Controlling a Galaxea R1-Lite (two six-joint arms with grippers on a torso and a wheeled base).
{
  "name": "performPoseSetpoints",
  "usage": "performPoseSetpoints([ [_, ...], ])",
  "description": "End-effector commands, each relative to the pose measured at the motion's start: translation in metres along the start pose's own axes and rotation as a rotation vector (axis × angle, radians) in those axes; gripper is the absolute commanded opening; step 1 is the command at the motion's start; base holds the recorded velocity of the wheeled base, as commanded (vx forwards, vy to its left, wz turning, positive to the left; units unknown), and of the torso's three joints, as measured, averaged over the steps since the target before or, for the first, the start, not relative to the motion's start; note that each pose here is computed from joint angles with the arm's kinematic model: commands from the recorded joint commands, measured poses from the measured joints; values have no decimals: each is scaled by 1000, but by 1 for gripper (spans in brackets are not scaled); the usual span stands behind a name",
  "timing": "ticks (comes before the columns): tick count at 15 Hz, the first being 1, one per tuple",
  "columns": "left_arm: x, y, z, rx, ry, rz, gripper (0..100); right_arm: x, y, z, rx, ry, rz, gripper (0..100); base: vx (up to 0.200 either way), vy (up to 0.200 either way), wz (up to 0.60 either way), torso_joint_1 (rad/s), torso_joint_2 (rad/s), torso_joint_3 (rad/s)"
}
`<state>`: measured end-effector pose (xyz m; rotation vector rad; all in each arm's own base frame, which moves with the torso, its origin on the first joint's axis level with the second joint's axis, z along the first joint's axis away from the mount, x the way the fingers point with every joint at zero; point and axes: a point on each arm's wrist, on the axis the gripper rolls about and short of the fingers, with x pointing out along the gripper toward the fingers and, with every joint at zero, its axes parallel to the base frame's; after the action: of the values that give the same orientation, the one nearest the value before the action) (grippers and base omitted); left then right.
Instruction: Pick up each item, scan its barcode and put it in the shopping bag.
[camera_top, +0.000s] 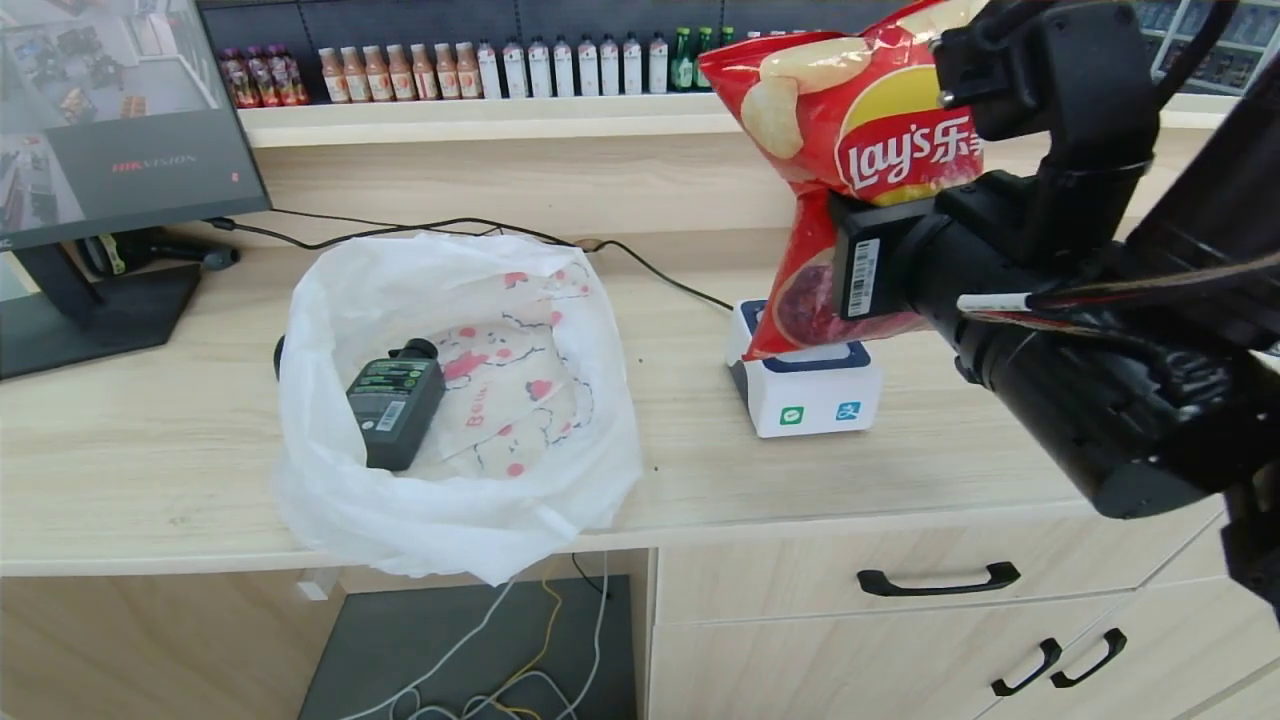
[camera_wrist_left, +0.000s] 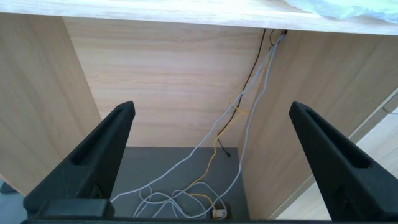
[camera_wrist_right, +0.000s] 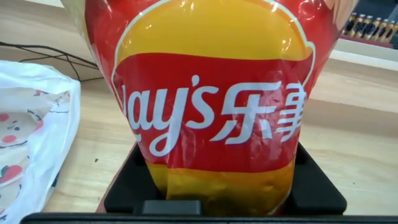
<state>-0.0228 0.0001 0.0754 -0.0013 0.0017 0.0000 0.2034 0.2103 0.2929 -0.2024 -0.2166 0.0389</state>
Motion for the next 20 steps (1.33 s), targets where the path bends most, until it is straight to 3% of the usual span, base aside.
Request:
performPoseSetpoints([
  [1, 0, 0, 0, 0, 0, 2, 100, 12, 13, -18, -34, 39, 0, 0, 0, 0, 0, 0, 0, 0],
  [7, 0, 0, 0, 0, 0, 0, 100, 19, 26, -35, -32, 75, 11, 0, 0, 0, 0, 0, 0, 0],
  [20, 0, 0, 0, 0, 0, 2, 100, 20, 29, -39, 1, 83, 11, 0, 0, 0, 0, 0, 0, 0],
])
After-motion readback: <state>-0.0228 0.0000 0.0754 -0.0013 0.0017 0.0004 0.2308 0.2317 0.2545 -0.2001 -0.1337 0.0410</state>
